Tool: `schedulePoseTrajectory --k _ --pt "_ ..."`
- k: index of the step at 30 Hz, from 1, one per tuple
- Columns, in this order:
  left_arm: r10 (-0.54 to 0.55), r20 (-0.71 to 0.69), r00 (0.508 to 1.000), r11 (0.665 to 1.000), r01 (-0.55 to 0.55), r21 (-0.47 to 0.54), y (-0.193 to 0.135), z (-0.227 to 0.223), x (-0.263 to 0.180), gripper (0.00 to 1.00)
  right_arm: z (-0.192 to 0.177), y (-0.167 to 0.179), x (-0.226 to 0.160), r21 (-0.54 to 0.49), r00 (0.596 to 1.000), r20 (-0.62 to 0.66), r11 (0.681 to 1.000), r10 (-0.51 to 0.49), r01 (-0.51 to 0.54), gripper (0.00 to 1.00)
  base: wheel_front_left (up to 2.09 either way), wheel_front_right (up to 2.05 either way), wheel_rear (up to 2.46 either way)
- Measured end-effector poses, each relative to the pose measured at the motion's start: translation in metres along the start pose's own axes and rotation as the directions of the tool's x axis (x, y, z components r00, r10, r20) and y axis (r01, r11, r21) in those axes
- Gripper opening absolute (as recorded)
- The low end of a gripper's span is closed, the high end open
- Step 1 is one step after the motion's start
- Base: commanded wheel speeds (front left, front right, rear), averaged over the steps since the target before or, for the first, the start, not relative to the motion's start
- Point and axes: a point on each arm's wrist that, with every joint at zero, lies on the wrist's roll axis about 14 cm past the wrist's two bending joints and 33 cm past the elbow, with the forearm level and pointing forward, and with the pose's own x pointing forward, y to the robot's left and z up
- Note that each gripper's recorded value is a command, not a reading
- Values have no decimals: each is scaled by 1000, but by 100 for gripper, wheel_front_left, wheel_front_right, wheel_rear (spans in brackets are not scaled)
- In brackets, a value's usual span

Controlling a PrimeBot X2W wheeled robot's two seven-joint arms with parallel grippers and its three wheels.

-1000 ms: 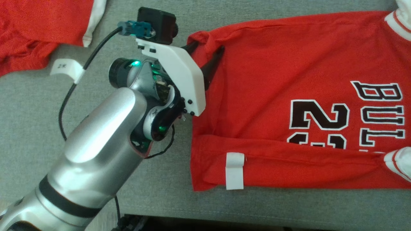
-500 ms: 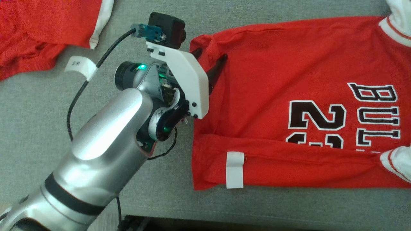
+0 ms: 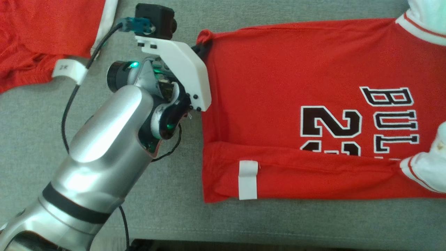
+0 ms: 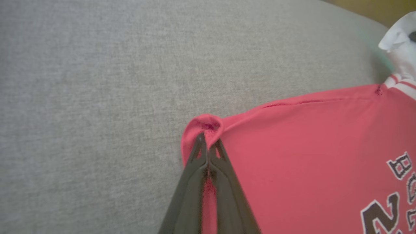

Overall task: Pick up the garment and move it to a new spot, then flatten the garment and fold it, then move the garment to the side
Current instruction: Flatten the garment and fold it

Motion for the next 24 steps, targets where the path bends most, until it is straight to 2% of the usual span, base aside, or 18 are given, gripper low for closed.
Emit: schedulePoseTrajectory --k 7,13,17,24 --pt "-30 74 997 999 32 -27 -8 14 -9 0 22 -25 -21 79 994 102 996 -46 37 0 0 0 0" --pt "-86 147 985 993 97 -71 -25 28 -19 0 27 -27 -45 87 989 146 996 -16 4 0 0 0 0" --pt "-124 187 975 984 146 -107 -36 29 -34 0 0 -23 -68 95 993 121 995 15 -26 0 0 0 0" --pt "-136 185 973 966 172 -193 -42 0 -72 0 -64 -22 -120 155 999 37 987 29 -34 0 0 0 0"
